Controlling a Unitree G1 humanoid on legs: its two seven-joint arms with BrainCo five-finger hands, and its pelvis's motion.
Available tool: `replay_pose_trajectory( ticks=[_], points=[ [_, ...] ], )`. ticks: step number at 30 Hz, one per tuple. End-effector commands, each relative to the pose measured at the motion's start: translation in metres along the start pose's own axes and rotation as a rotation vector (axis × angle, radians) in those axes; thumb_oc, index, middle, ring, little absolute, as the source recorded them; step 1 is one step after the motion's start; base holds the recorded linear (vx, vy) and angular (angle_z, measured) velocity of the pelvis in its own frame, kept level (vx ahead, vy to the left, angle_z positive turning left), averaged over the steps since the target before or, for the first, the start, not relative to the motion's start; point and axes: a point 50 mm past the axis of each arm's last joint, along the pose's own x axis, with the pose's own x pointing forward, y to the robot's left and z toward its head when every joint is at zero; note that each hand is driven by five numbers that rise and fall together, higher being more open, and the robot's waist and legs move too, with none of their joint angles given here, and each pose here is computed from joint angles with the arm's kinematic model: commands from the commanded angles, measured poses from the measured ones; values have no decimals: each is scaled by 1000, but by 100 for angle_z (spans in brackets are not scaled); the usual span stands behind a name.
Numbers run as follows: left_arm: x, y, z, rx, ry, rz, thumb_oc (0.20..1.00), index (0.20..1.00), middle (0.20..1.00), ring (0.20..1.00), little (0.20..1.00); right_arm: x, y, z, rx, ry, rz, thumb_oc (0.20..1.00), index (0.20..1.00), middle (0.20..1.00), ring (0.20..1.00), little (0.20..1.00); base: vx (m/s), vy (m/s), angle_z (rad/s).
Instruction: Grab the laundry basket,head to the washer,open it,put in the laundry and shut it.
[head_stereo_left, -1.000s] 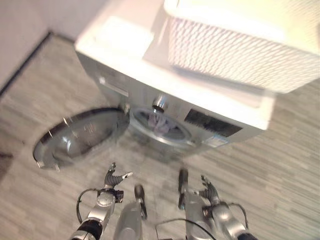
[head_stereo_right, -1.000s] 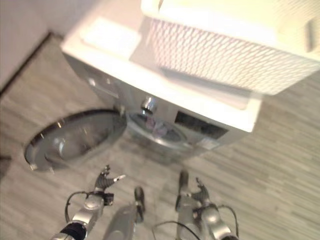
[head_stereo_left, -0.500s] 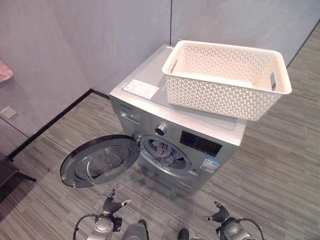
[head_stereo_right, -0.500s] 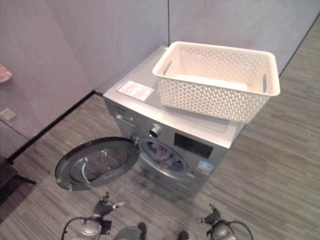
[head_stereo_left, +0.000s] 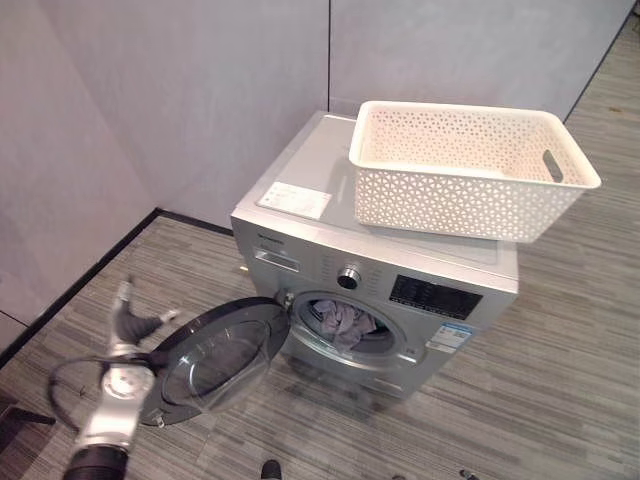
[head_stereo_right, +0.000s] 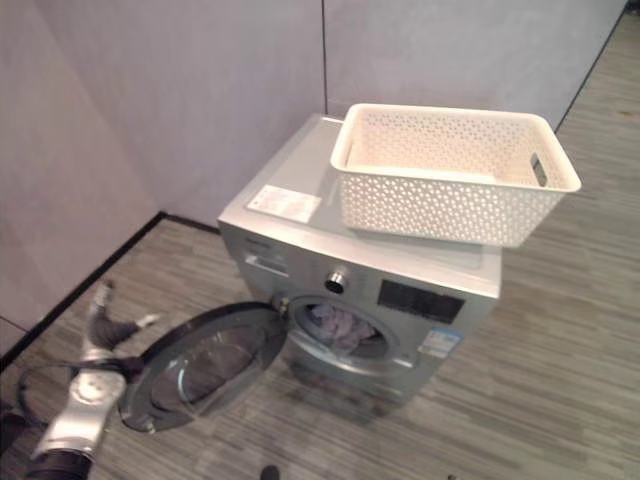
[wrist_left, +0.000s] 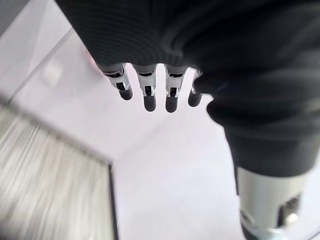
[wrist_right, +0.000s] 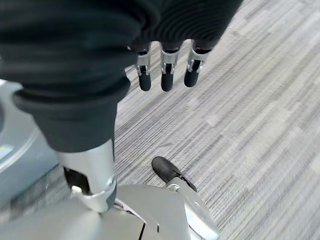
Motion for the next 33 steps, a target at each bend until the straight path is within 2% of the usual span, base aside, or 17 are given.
replay_pose_trajectory(
  ticks=[1,6,11,15,25,27,28,29,32,33],
  points=[
    [32,21,38,11,-126,89,1000,1000,1000,1000,1000,1,7,48,-57,-171,66,1000,1000,1000,1000,1000,-5,65,-17],
    [78,47,42,103,39,82,1000,1000,1000,1000,1000,3,-13,53,-91,-192,27,1000,1000,1000,1000,1000,-66,30,-14],
    [92,52,17,289,312,-42,1000,1000,1000,1000,1000,6,-27,54,-106,-163,-1,1000,1000,1000,1000,1000,-87,-20,-12],
    [78,44,-14,351,495,-138,1000,1000,1000,1000,1000,8,-29,55,-98,-149,6,1000,1000,1000,1000,1000,-59,-43,-18],
    [47,21,-55,307,636,-221,1000,1000,1000,1000,1000,8,-37,72,-78,-210,-11,1000,1000,1000,1000,1000,-47,-61,-15],
    [25,-1,-76,253,693,-271,1000,1000,1000,1000,1000,6,-46,82,-88,-255,-33,1000,1000,1000,1000,1000,-34,-127,-24],
    [25,-1,-76,253,693,-271,1000,1000,1000,1000,1000,6,-46,82,-89,-255,-33,1000,1000,1000,1000,1000,-23,-175,-13],
    [9,-16,-89,197,728,-297,1000,1000,1000,1000,1000,4,-53,87,-98,-289,-50,1000,1000,1000,1000,1000,-6,-92,-20],
    [-3,-27,-97,157,748,-309,1000,1000,1000,1000,1000,4,-60,89,-102,-302,-68,1000,1000,1000,1000,1000,4,-128,-21],
    [-28,-51,-109,74,771,-348,1000,1000,1000,1000,1000,2,-75,89,-93,-316,-112,1000,1000,1000,1000,1000,5,-169,-20]
  ],
)
